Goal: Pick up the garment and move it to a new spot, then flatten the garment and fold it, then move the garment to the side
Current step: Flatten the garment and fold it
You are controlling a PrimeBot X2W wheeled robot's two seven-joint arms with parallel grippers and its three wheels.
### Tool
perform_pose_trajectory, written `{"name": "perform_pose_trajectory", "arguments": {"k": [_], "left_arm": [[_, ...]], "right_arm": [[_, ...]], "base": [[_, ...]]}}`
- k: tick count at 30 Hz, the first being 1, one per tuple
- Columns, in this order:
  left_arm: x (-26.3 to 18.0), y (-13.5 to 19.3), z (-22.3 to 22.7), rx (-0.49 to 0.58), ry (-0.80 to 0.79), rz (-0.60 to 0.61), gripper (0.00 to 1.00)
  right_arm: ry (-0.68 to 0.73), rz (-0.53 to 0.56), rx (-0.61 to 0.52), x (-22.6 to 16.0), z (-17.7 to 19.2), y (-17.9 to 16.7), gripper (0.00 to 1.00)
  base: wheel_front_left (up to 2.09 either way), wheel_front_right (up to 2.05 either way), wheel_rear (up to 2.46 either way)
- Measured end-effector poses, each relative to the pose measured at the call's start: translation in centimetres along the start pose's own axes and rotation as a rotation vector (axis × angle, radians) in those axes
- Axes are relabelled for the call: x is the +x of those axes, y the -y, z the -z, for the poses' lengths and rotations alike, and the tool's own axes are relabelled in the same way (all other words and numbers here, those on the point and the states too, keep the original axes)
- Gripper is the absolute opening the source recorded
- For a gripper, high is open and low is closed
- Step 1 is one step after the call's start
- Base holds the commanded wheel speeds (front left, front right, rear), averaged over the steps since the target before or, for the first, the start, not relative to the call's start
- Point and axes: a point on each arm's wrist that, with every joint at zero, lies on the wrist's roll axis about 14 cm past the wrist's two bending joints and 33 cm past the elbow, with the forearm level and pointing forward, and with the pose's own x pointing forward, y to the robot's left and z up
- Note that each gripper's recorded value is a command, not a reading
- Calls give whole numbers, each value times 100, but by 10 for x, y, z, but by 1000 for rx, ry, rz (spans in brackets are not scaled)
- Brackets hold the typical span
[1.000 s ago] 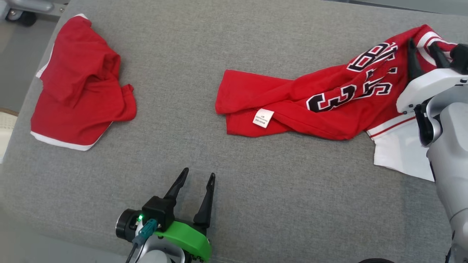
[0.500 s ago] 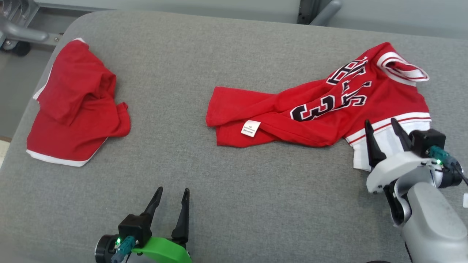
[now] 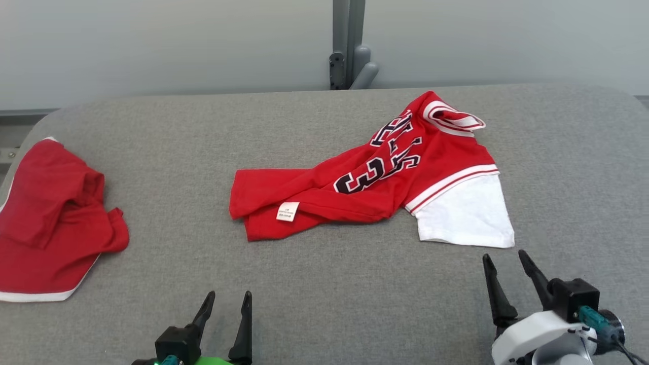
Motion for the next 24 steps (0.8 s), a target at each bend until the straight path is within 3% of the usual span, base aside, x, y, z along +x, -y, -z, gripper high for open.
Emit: {"name": "perform_pose_trajectory", "arguments": {"k": [11, 24], "left_arm": [[14, 25, -9, 21, 22, 83, 100], [95, 25, -29, 84, 32, 115, 100]], "right_arm": [[47, 83, 19, -40, -9, 14, 100], [5, 89, 31, -18, 2, 19, 100]], "base": [[0, 0, 0], [0, 0, 0]]}}
